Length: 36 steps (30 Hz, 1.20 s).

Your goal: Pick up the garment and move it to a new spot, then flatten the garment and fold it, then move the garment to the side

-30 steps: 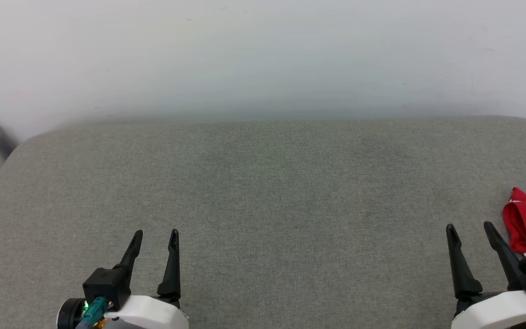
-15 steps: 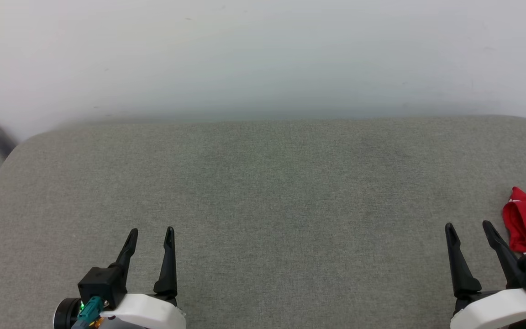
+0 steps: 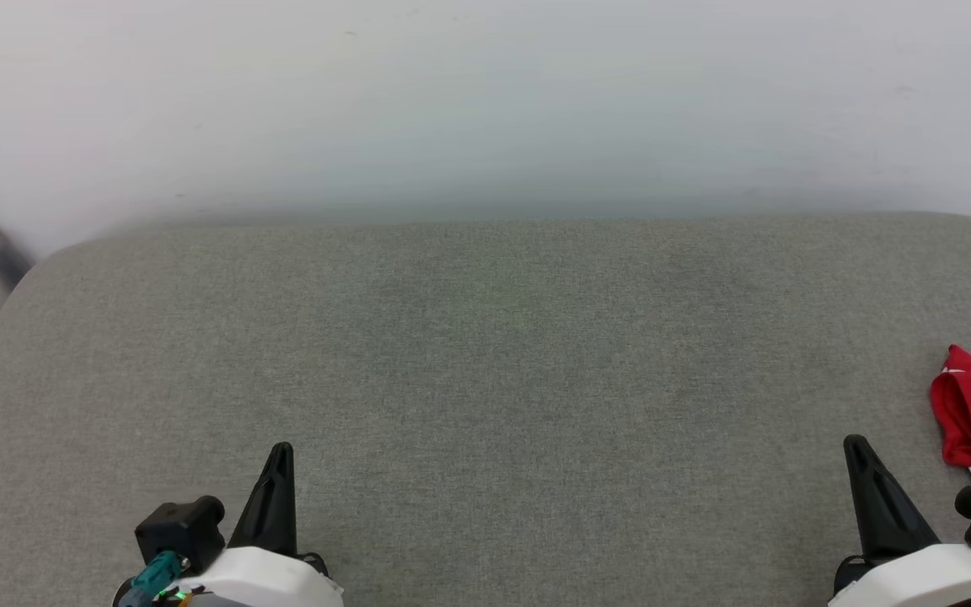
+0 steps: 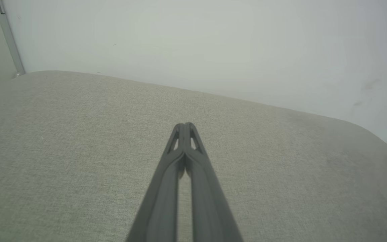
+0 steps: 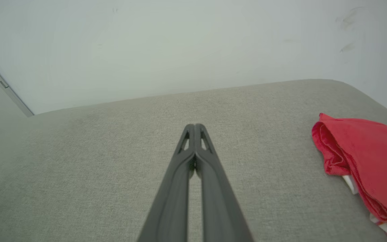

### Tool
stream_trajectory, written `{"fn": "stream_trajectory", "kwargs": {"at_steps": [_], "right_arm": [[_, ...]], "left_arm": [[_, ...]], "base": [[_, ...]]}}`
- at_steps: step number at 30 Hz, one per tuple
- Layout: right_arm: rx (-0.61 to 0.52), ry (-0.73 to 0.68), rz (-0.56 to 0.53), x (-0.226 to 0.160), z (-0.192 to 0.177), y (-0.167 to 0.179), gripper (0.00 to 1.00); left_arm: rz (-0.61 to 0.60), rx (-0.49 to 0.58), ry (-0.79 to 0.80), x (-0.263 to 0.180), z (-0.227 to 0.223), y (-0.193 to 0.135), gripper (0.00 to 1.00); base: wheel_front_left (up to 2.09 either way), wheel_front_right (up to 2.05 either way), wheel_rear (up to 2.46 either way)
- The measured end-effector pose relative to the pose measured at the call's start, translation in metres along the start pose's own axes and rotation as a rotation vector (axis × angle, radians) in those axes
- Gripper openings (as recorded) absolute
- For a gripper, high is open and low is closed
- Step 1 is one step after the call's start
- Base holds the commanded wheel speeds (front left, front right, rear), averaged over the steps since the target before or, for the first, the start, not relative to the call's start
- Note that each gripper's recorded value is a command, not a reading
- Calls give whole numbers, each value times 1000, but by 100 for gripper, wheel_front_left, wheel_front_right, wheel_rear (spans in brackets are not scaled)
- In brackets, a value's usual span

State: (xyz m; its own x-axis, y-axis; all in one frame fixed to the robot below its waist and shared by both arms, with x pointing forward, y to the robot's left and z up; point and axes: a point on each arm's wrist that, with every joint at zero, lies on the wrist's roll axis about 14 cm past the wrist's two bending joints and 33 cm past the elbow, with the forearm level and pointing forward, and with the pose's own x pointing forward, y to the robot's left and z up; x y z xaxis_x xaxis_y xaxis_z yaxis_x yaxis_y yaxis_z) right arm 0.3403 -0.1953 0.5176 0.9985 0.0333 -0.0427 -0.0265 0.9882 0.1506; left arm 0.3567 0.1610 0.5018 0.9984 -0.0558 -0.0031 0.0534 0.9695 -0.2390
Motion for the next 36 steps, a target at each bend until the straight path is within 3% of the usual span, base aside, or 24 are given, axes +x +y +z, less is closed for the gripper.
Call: {"fn": "stream_trajectory", "kwargs": {"at_steps": [18, 19, 36], "right_arm": [[331, 1, 3, 9, -5, -1, 0], [396, 2, 2, 11, -7, -2, 0], [644, -8, 4, 20, -7, -3, 0]], "left_arm": [[65, -303, 74, 7, -10, 15, 0], [74, -364, 76, 9, -9, 18, 0], [92, -601, 86, 15, -8, 23, 0]], "base": [[0, 0, 0], [0, 0, 0], [0, 0, 0]]}}
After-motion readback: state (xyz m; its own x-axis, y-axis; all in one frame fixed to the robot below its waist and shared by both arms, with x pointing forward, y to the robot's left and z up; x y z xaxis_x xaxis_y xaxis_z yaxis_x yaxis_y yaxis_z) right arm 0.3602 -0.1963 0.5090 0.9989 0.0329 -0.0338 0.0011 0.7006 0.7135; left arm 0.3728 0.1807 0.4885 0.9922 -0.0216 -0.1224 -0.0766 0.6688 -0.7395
